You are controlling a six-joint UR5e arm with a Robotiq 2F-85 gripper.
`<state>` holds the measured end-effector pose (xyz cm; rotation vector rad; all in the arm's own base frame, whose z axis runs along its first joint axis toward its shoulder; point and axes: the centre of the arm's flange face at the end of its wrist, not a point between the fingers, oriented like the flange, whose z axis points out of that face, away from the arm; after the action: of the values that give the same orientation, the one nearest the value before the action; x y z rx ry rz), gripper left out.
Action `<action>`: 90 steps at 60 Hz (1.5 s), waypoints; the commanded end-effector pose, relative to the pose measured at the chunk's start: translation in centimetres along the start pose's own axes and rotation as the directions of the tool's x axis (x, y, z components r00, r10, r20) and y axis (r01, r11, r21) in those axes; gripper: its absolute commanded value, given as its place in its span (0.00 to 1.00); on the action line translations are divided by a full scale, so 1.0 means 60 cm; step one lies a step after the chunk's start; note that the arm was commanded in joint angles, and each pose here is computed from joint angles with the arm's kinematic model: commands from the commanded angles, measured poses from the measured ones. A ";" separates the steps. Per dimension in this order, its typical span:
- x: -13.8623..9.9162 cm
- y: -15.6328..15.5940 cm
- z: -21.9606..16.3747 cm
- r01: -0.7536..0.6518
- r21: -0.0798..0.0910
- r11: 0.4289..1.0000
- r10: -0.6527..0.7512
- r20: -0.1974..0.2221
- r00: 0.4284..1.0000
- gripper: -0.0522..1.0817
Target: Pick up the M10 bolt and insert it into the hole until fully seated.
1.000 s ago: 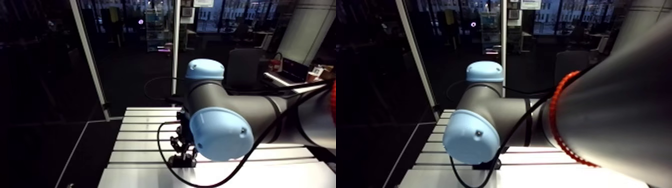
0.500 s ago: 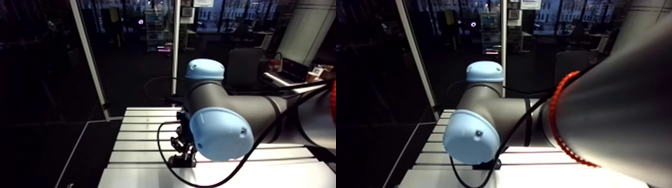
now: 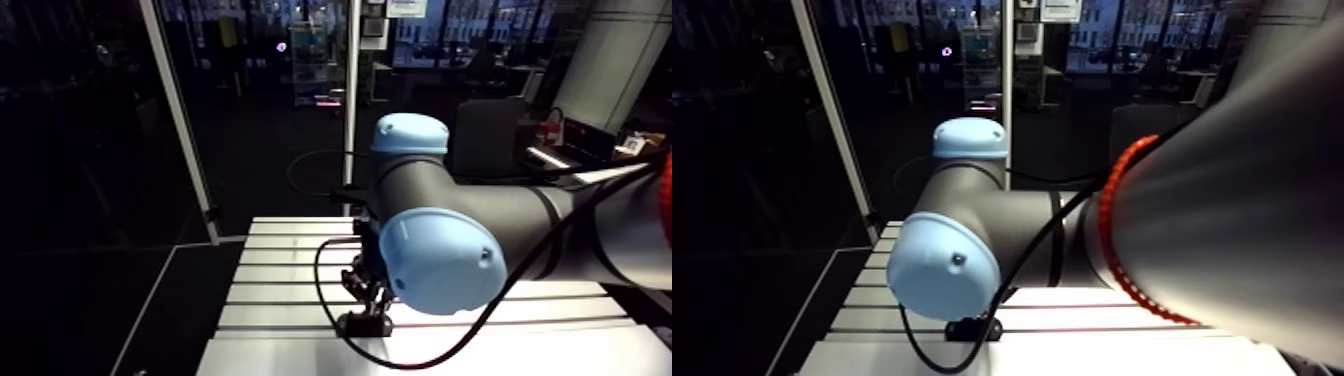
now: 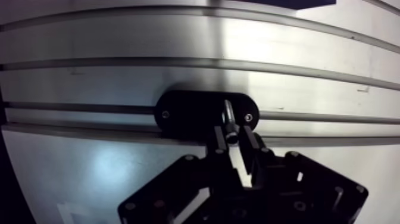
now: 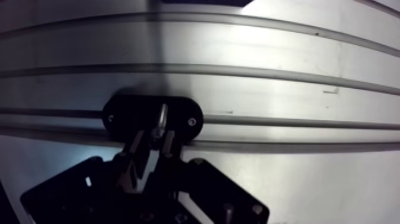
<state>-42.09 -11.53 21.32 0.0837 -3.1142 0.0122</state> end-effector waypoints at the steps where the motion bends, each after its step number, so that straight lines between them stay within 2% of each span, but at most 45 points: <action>1: 0.016 0.000 -0.041 0.001 -0.001 1.000 -0.001 -0.009 1.000 0.88; 8: 0.028 0.001 -0.072 -0.001 0.002 1.000 0.001 0.011 1.000 0.91; 18: 0.065 0.007 -0.146 -0.007 0.006 1.000 0.007 0.044 0.999 0.99; 29: 0.099 0.020 -0.202 -0.019 0.005 1.000 0.019 0.033 0.999 0.99; 33: 0.122 0.028 -0.221 -0.027 0.005 1.000 0.027 0.036 0.999 0.99; 55: 0.215 0.051 -0.234 -0.037 0.008 0.999 0.036 0.107 0.994 1.00; 62: 0.247 0.058 -0.220 -0.042 0.013 0.999 0.039 0.161 0.986 1.00; 72: 0.273 0.060 -0.219 -0.041 0.017 0.999 0.037 0.195 0.980 1.00; 78: 0.285 0.063 -0.220 -0.040 0.012 0.999 0.037 0.213 0.976 1.00; 83: 0.294 0.066 -0.211 -0.037 -0.001 0.999 0.036 0.224 0.974 1.00; 90: 0.303 0.068 -0.198 -0.036 -0.003 0.999 0.036 0.236 0.971 1.00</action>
<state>-58.83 -8.55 34.64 0.0276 -3.3239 0.0203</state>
